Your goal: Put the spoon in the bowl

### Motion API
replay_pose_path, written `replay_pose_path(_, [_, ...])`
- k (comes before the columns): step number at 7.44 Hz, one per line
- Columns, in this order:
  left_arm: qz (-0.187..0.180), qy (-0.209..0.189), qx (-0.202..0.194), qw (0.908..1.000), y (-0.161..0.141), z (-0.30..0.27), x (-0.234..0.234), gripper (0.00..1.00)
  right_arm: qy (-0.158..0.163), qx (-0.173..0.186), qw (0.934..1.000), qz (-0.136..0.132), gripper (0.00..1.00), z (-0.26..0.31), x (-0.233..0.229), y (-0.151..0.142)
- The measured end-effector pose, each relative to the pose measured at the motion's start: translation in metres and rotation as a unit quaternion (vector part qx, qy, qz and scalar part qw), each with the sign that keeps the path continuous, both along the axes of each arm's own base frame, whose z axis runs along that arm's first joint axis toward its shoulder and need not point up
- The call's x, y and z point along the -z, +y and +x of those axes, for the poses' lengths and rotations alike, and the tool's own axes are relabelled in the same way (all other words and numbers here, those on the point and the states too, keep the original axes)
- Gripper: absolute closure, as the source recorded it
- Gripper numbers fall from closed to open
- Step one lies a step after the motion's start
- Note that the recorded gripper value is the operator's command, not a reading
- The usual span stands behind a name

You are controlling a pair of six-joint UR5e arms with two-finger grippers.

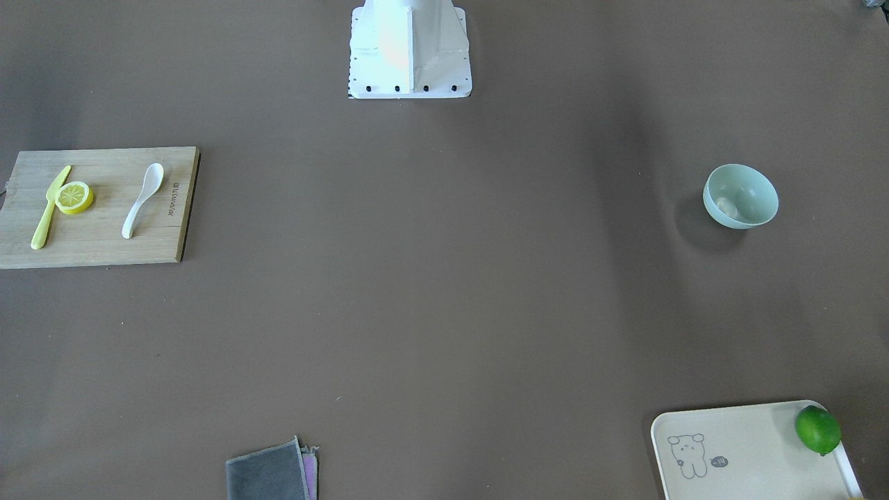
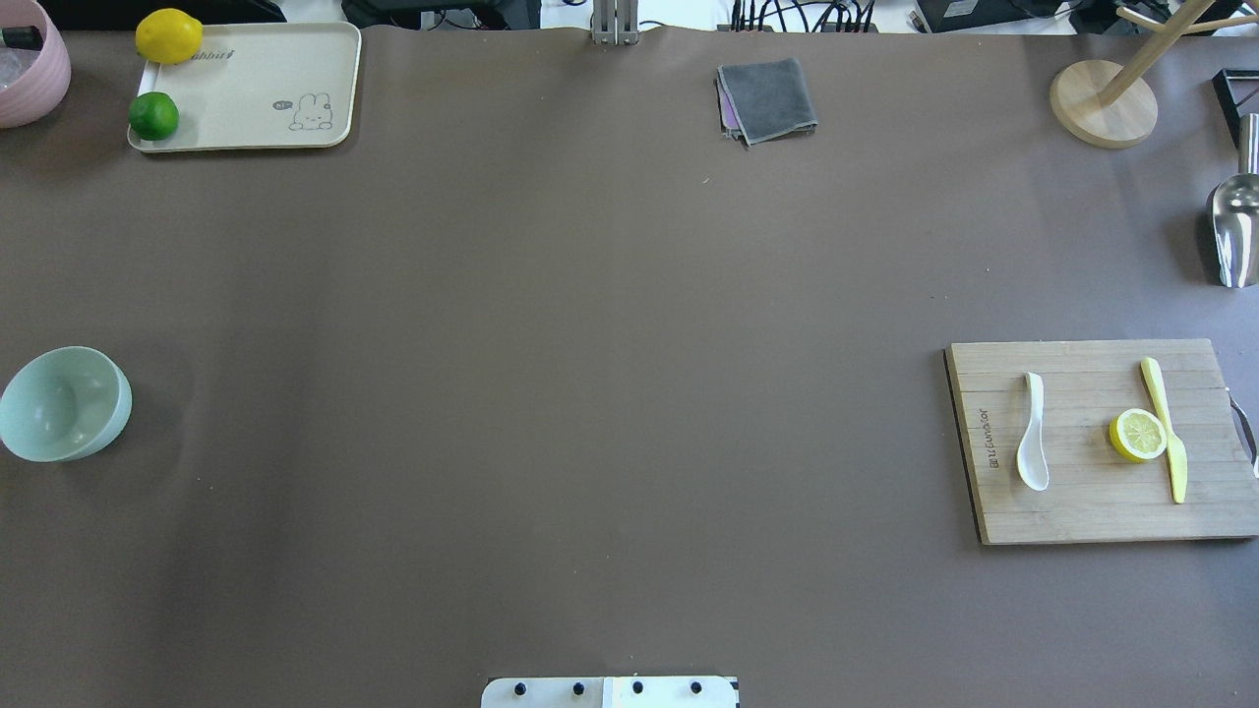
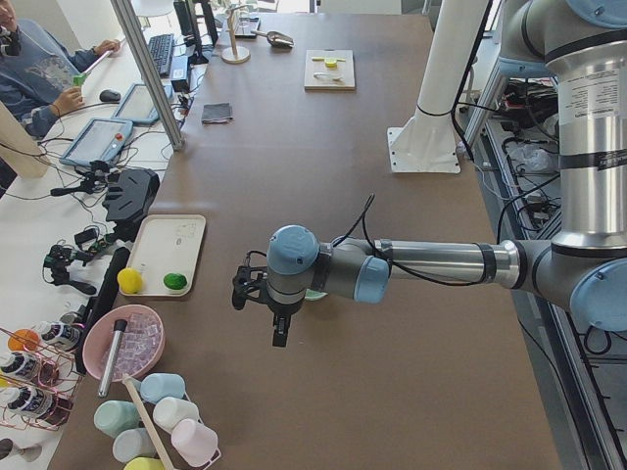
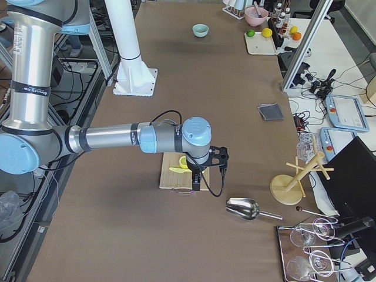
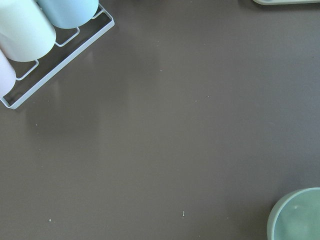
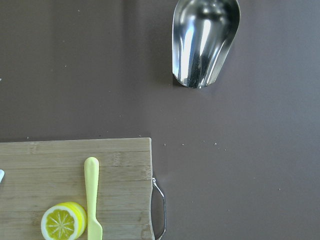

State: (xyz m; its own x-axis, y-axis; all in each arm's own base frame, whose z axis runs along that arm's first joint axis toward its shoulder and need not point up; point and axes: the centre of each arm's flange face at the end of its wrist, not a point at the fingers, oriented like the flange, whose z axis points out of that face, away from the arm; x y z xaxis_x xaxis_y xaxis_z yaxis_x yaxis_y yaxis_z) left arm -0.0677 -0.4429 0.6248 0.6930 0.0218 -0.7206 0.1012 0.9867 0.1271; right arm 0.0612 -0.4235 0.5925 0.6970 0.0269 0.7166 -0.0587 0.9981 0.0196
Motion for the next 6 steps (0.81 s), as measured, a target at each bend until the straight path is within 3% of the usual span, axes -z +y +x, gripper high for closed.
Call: replay_pose_path(6, [0.007, 0.001, -0.001, 1.0, 0.0048, 0.0009, 0.0076, 0.02, 0.0, 0.0, 1.0, 0.003, 0.0, 0.0, 0.0014, -0.0005])
